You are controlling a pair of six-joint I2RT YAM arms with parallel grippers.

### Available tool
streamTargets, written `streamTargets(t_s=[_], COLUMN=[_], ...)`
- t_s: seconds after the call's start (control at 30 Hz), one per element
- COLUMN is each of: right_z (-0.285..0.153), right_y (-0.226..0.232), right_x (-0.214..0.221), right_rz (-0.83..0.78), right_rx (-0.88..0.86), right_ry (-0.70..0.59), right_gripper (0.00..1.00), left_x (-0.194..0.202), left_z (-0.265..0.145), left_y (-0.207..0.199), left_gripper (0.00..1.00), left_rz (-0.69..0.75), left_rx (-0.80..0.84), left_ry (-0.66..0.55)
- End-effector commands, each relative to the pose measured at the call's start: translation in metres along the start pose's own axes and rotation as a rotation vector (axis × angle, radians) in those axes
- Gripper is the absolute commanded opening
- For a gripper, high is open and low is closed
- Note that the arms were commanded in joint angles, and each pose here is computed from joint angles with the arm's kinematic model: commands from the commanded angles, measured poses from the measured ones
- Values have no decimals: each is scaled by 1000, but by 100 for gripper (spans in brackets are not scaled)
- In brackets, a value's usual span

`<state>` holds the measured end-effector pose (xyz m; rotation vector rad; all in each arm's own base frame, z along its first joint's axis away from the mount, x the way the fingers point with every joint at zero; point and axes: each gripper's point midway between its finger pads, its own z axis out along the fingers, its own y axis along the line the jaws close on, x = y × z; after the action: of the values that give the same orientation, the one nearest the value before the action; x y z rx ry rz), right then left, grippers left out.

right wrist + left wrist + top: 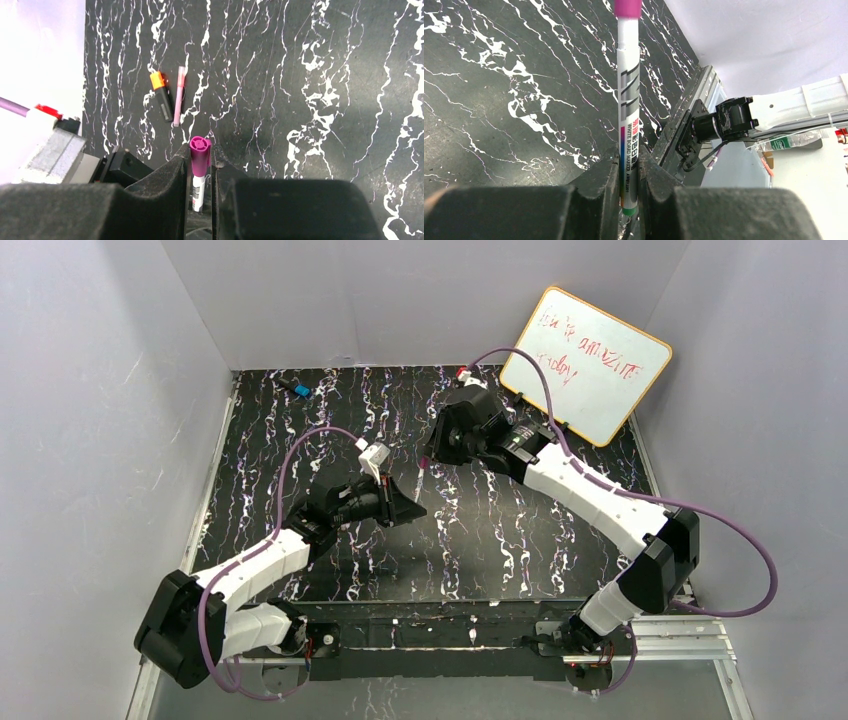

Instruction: Insert the pens into the pen caps

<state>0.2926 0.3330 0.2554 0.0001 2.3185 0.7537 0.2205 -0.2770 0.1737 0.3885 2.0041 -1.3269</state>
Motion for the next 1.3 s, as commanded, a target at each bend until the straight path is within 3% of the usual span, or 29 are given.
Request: streamTargets(t_s=[0.0, 0.3, 0.37, 0.4, 0.5, 0.6, 0.67, 0.8, 0.87, 0.93, 1.0, 1.2, 1.27], right_z=[-12, -25, -26, -27, -32, -37, -41, -58, -71, -86, -92, -91, -95], right_y=[25, 26, 26, 27, 35, 37, 37, 28, 26, 28, 26, 38, 43], right_x=[11, 60, 68, 69, 56, 27, 6, -42, -59, -66, -63, -29, -22], right_rz=[-39, -101, -110, -114, -142, -156, -167, -156, -144, -145, -140, -190, -196], right_rx=[-70, -61, -62, -68, -105, -96, -88, -138, -280, -495, -666, -956, -1026], right_ry=[49, 177, 196, 197, 145, 17, -69, -262, -343, -378, -344, -191, -157], right_gripper=[8, 4, 8, 17, 58, 93, 99, 99, 98, 92, 85, 82, 77], left_x=[-18, -29, -30, -30, -23, -11, -5, 4, 8, 10, 7, 0, -3], left_z=[-1, -2, -1, -1, 2, 5, 7, 6, 5, 5, 4, 1, 2], left_y=[-10, -5, -4, -3, 3, 10, 11, 6, -3, -15, -27, -45, -47], left_gripper=[0, 0, 0, 0, 0, 0, 0, 0, 0, 0, 0, 0, 0], left_rz=[67, 133, 140, 142, 140, 123, 114, 120, 121, 118, 114, 94, 91], left_rx=[7, -54, -59, -59, -58, -45, -31, 23, 84, 151, 220, 300, 303], left_ry=[-38, -41, -42, -42, -29, -13, -7, 9, 26, 39, 30, 11, 3])
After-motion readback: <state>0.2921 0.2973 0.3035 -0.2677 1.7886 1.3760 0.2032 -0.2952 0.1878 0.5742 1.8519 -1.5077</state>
